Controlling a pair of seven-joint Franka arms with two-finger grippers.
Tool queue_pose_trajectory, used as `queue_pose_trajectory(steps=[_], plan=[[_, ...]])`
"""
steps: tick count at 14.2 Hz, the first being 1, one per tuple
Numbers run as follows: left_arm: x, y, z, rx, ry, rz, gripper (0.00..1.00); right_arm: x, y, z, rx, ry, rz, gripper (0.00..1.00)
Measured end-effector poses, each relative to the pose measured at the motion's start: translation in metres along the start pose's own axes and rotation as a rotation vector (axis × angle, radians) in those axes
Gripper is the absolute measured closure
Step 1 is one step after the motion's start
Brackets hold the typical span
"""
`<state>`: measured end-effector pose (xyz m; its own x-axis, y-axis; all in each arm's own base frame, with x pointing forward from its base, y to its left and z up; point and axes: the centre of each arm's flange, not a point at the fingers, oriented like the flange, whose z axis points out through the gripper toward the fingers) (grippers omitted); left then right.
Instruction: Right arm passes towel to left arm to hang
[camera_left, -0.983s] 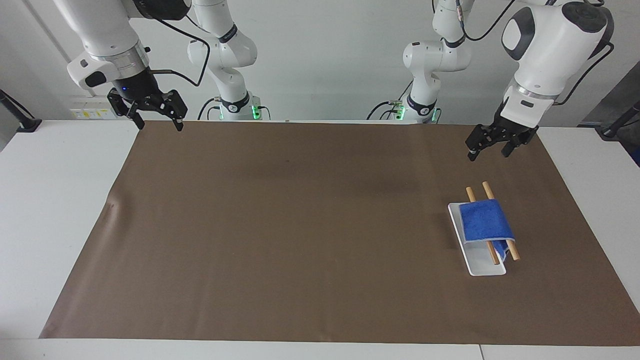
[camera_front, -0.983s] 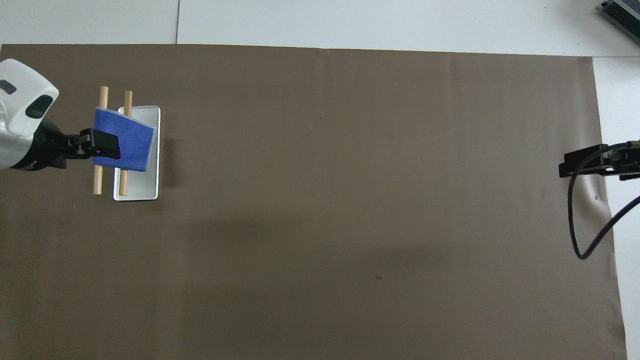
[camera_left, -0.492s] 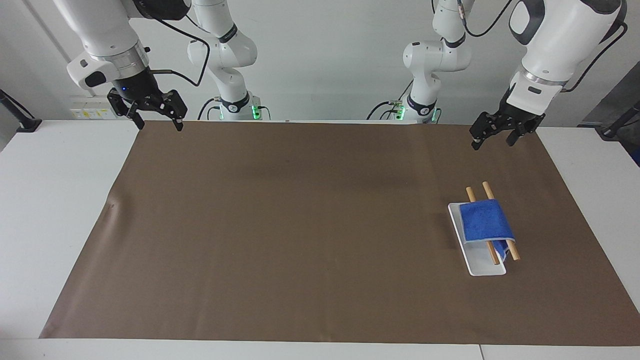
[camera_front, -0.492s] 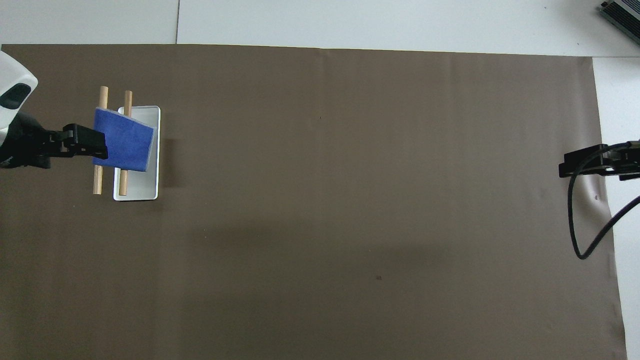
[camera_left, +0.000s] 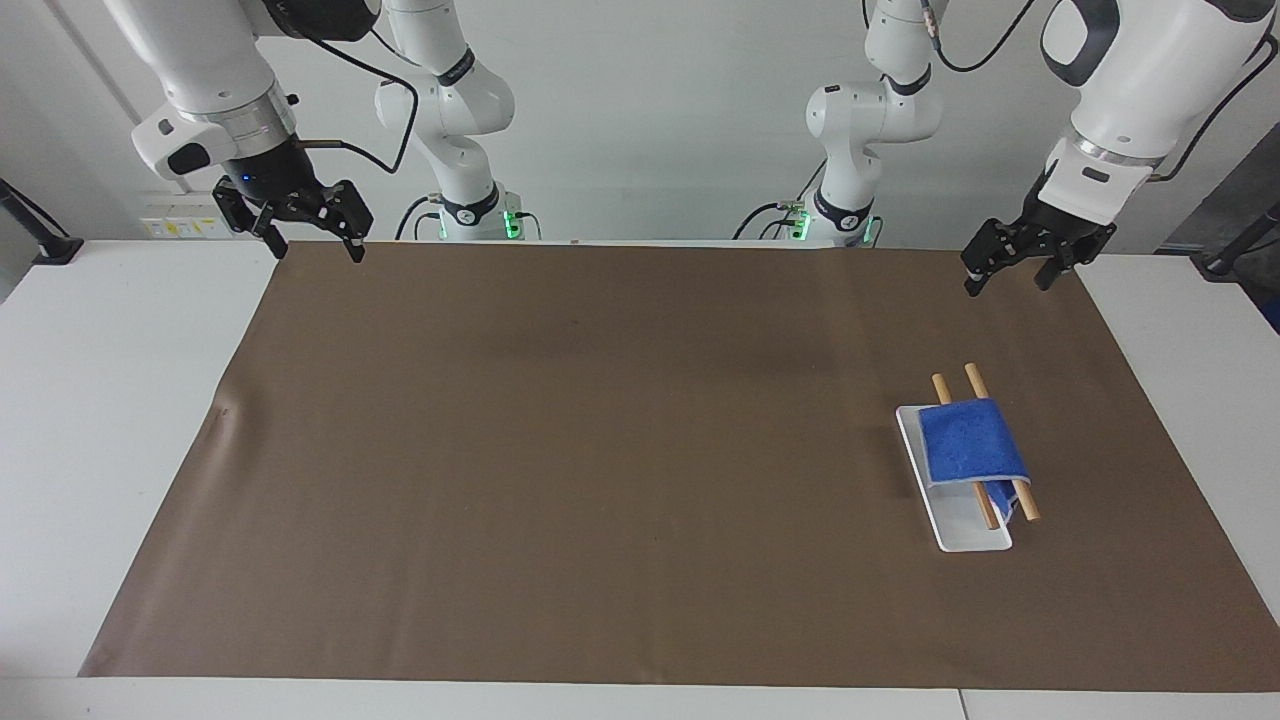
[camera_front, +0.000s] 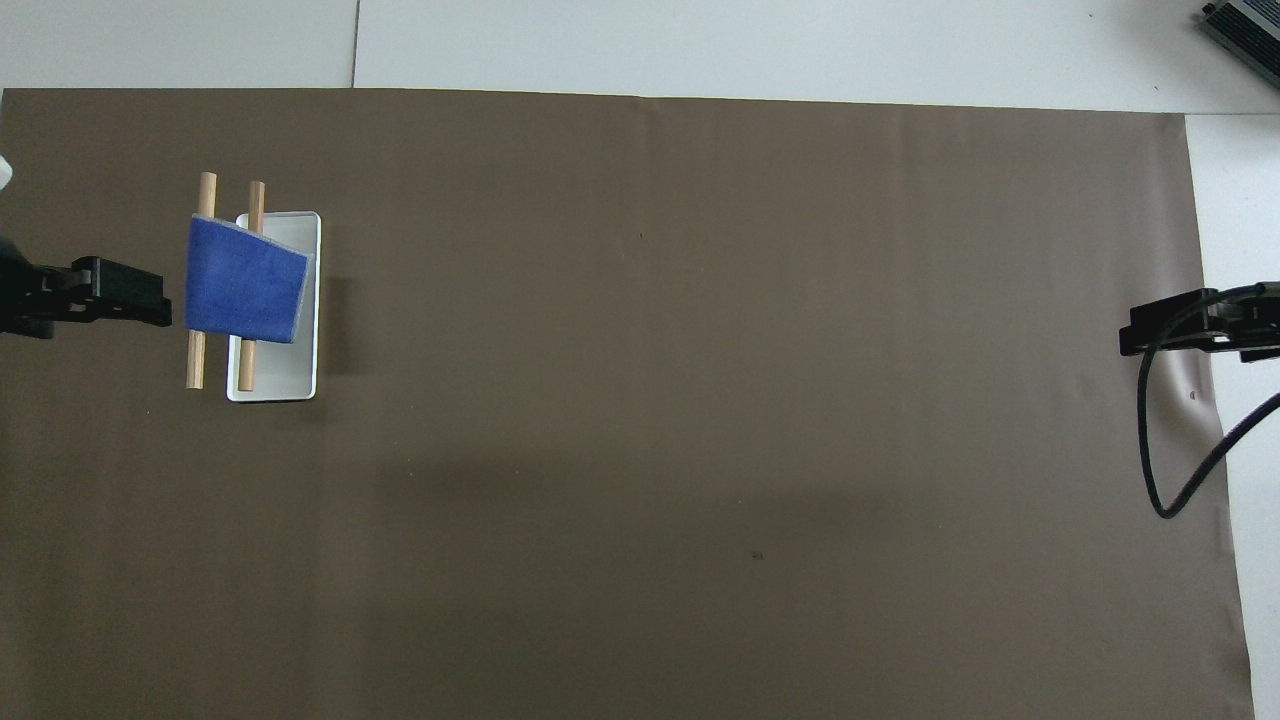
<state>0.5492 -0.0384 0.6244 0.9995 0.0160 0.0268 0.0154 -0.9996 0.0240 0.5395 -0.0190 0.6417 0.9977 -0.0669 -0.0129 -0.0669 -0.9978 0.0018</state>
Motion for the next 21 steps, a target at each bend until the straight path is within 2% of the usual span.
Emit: queue_pose_trajectory(steps=[7,17,21], plan=[[0.001,-0.014,-0.003,0.039,0.003,0.063,0.00,0.000,0.000,0.001,0.000,-0.004,0.000,0.00],[-0.004,-0.012,-0.007,0.040,-0.002,0.087,0.00,0.000,0.000,0.001,0.000,-0.004,0.000,0.00],[-0.013,-0.011,-0.012,0.041,-0.028,0.089,0.00,0.000,0.000,0.001,0.000,-0.004,0.000,0.00]])
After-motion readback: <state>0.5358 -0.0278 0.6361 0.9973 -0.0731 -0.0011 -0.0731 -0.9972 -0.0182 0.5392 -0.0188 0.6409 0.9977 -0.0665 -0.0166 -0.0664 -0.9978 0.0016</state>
